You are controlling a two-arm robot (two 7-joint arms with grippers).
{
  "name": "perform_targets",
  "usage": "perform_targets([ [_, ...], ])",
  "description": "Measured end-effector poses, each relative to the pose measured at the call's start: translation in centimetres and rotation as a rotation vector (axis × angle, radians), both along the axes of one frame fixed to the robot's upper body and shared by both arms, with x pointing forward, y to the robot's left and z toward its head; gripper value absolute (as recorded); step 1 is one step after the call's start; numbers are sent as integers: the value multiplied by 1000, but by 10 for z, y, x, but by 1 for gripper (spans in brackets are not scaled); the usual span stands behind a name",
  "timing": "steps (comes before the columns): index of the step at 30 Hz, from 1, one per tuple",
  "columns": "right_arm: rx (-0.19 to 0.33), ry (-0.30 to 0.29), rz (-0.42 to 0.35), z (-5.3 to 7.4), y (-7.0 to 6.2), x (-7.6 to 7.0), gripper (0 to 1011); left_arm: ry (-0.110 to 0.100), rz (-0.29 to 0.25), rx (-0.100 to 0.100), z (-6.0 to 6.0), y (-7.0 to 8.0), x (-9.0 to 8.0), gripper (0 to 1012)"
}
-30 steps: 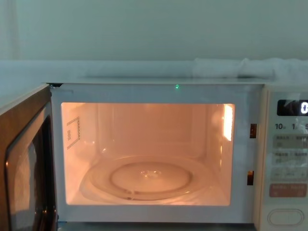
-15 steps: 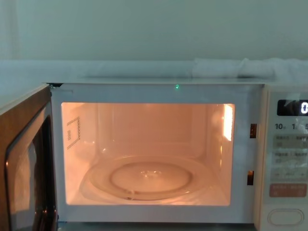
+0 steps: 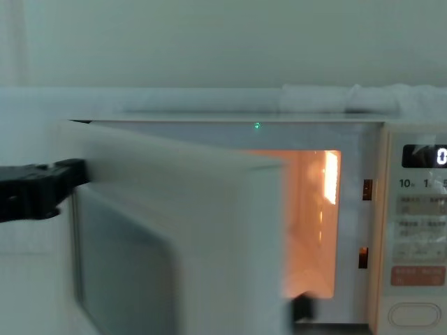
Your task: Press the button to open the microwave door with one hand; close the microwave door with the other hand.
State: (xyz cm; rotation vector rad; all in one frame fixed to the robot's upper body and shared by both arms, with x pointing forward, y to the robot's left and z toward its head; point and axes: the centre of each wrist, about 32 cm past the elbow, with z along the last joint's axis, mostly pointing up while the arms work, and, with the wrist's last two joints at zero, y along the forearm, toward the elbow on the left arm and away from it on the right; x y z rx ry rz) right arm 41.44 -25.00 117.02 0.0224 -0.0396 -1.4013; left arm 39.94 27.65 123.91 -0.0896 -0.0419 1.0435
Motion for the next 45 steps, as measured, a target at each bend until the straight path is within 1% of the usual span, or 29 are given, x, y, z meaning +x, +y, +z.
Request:
perform_targets([
  [3,0,0,0,0,0,0,1000,-10,-35,1,2,-7,8,0],
  [4,0,0,0,0,0,0,1000,-17,-55,1,3,-11,12,0],
  [6,0,0,0,0,0,0,1000,-20,-72,-1,4,-15,15,0],
  [7,0,0,0,0,0,0,1000,-25,-91,-4,5,-21,19,0],
  [11,0,0,0,0,0,0,1000,-30,-130,-13,6,-34,26,0],
  [12,0,0,0,0,0,0,1000,-30,-146,-17,6,-39,29,0],
  [13,0,0,0,0,0,0,1000,-30,-146,-17,6,-39,29,0],
  [16,0,0,0,0,0,0,1000,-21,-179,-19,6,-50,32,0],
  [20,0,0,0,0,0,0,1000,-13,-207,-18,6,-57,34,0],
  [22,0,0,0,0,0,0,1000,-8,-229,-20,7,-64,37,0],
  [26,0,0,0,0,0,0,1000,-6,-250,-24,8,-71,40,0],
  [33,0,0,0,0,0,0,1000,-7,-311,-31,12,-89,49,0],
  [39,0,0,0,0,0,0,1000,-5,-347,-29,12,-98,55,0],
  [41,0,0,0,0,0,0,1000,-1,-365,-27,12,-103,59,0],
  [44,0,0,0,0,0,0,1000,3,-373,-22,12,-106,63,0],
  [45,0,0,0,0,0,0,1000,8,-377,-18,11,-107,65,0],
])
